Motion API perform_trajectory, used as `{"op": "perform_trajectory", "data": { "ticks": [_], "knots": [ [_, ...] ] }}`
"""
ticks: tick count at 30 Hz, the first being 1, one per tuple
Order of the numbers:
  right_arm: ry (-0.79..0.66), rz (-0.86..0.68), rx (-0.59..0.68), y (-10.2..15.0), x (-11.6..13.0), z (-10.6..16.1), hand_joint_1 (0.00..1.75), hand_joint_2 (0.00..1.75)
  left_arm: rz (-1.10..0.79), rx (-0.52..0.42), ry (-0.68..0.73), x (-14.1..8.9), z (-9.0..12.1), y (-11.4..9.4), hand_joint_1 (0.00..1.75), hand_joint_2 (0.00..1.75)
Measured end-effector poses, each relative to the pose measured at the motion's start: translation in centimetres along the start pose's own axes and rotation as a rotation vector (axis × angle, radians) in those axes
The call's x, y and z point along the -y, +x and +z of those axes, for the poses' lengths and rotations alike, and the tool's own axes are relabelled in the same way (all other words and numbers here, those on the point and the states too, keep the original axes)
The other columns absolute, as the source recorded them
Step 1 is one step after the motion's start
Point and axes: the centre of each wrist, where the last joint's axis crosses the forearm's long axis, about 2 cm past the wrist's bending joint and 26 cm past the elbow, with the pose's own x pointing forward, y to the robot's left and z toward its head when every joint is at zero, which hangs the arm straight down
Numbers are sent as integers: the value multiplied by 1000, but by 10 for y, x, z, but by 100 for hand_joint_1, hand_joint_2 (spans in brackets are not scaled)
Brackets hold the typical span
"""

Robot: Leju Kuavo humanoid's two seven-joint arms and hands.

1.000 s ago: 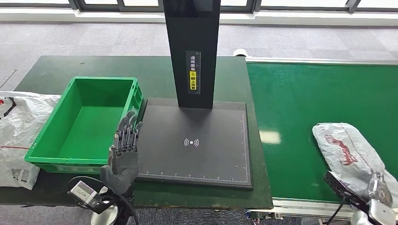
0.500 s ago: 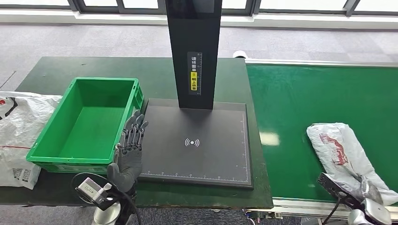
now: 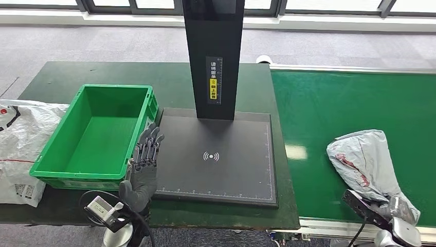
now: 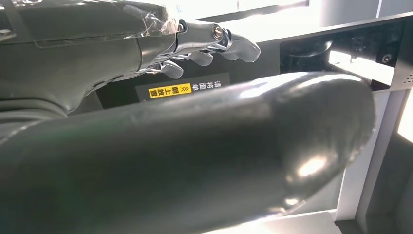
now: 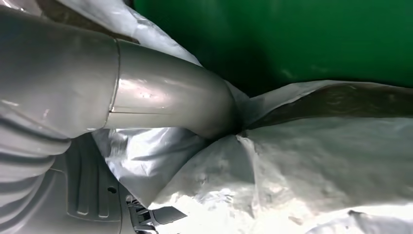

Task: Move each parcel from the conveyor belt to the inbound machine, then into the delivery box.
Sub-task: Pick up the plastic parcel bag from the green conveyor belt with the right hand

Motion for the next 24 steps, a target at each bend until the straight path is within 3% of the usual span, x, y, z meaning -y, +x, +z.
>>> {"op": "perform_trajectory", "data": {
  "ticks": [24],
  "knots": [
    [-48,-13,57,25,-4,1,175,175,-2,-3,-1,1,0,0,0,0]
  ]
}}
